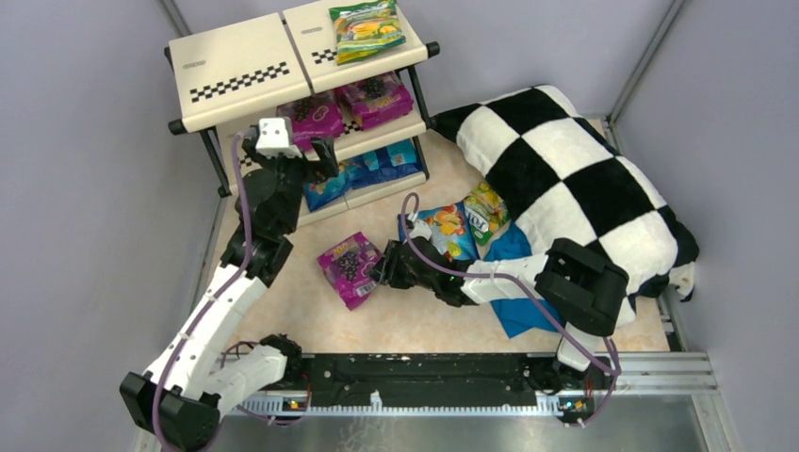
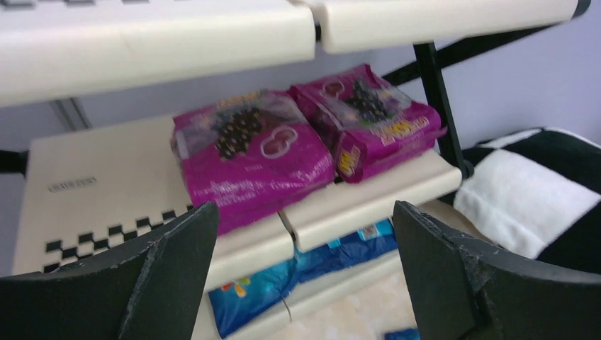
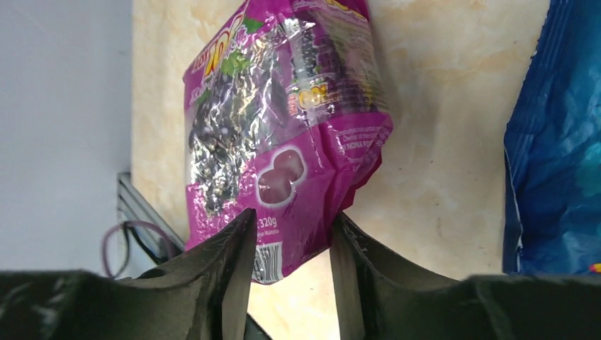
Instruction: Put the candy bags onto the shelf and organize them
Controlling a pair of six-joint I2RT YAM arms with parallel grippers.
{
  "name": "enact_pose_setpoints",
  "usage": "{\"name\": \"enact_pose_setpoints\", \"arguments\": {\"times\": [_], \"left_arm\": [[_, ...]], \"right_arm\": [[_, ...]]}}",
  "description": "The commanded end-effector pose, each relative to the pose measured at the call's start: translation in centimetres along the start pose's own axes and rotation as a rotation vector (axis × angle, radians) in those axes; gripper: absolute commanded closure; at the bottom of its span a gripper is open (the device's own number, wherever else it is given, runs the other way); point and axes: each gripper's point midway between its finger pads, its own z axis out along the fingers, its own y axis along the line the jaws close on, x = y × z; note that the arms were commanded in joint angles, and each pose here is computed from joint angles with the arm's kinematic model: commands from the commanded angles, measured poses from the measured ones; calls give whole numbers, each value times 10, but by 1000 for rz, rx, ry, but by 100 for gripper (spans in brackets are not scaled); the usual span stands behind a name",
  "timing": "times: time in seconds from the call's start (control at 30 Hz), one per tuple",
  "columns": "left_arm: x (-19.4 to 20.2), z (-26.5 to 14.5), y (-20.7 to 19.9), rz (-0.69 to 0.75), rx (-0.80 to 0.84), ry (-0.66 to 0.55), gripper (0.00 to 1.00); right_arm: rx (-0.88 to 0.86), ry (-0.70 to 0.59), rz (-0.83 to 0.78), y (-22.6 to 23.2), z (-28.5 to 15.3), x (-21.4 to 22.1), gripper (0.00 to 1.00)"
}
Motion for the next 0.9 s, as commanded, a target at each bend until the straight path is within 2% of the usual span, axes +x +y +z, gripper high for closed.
{"name": "enact_pose_setpoints", "arguments": {"times": [0.0, 0.13, 0.3, 0.4, 0.53, 0.63, 0.73, 0.87], "left_arm": [[-6, -11, -2, -72, -18, 33, 1], [37, -54, -14, -231, 56, 229, 1], [129, -124, -29, -440, 123, 533, 1], [174, -160, -47, -578, 179, 719, 4], [211, -192, -62, -693, 205, 911, 15], [237, -208, -54, -700, 101, 1032, 20], [260, -223, -33, -673, -75, 1113, 20], [278, -231, -35, -728, -102, 1156, 22]], "right_arm": [[-40, 4, -194, 27, -7, -11, 54], [-96, -32, -221, 25, -19, -14, 38], [-141, -37, -228, 23, -24, -17, 25], [-163, -34, -218, 19, -25, -19, 24], [-186, -36, -189, 9, -29, -22, 24], [-199, -38, -159, 3, -33, -25, 24], [-200, -41, -145, -3, -38, -27, 24], [-210, -51, -147, 0, -42, -30, 24]]}}
